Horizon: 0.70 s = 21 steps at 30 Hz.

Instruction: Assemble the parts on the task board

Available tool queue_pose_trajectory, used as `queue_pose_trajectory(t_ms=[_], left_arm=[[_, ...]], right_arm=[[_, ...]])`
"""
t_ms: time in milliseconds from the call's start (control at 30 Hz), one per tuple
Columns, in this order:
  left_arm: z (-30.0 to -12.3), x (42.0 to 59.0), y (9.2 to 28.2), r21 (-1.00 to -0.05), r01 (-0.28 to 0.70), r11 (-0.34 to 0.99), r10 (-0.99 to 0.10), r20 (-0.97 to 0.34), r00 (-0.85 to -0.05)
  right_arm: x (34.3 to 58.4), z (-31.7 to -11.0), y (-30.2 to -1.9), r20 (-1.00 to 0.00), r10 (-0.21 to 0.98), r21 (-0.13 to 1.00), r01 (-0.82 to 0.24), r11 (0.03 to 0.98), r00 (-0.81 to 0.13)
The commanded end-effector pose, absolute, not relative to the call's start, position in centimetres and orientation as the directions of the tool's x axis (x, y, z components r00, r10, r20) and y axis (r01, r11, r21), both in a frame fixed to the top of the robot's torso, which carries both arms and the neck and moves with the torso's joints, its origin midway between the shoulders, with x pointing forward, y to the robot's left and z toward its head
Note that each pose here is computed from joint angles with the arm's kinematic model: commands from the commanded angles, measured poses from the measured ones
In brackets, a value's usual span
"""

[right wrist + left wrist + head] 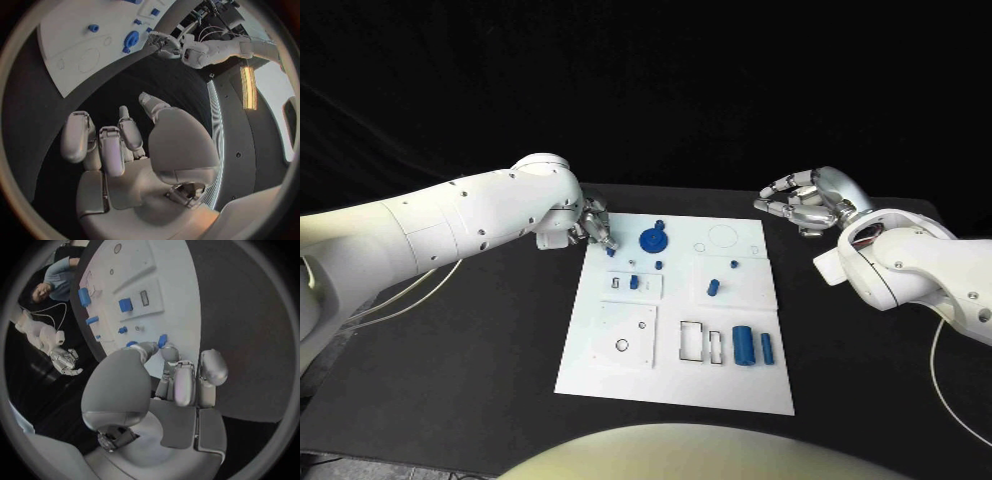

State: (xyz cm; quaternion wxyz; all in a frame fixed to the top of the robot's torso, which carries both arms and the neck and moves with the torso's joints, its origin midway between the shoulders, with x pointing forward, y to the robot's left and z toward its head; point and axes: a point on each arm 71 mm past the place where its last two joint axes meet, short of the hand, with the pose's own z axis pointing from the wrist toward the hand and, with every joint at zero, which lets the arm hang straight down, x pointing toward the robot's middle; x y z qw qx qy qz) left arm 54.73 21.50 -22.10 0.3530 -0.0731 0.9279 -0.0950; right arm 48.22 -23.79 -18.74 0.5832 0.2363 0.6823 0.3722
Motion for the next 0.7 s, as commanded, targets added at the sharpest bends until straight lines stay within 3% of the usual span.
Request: queue_pose_trajectory(t_ms=[33, 333, 700], left_arm=[[-22.3, 54.6, 21.2, -0.247, -0.064, 0.967, -0.209, -0.619, -0.757], [-22.1, 54.3, 21.2, -0.301, -0.094, 0.949, -0.266, -0.608, -0.748], [-21.1, 52.9, 21.4, -0.423, -0.142, 0.895, -0.387, -0.579, -0.717]], right_arm=[[48.2, -18.7, -23.7, -0.622, 0.754, 0.782, -0.123, 0.611, -0.212], [48.2, -18.7, -23.7, -0.622, 0.754, 0.782, -0.124, 0.61, -0.21], [48.2, -18.8, -24.0, -0.624, 0.755, 0.781, -0.122, 0.613, -0.201]])
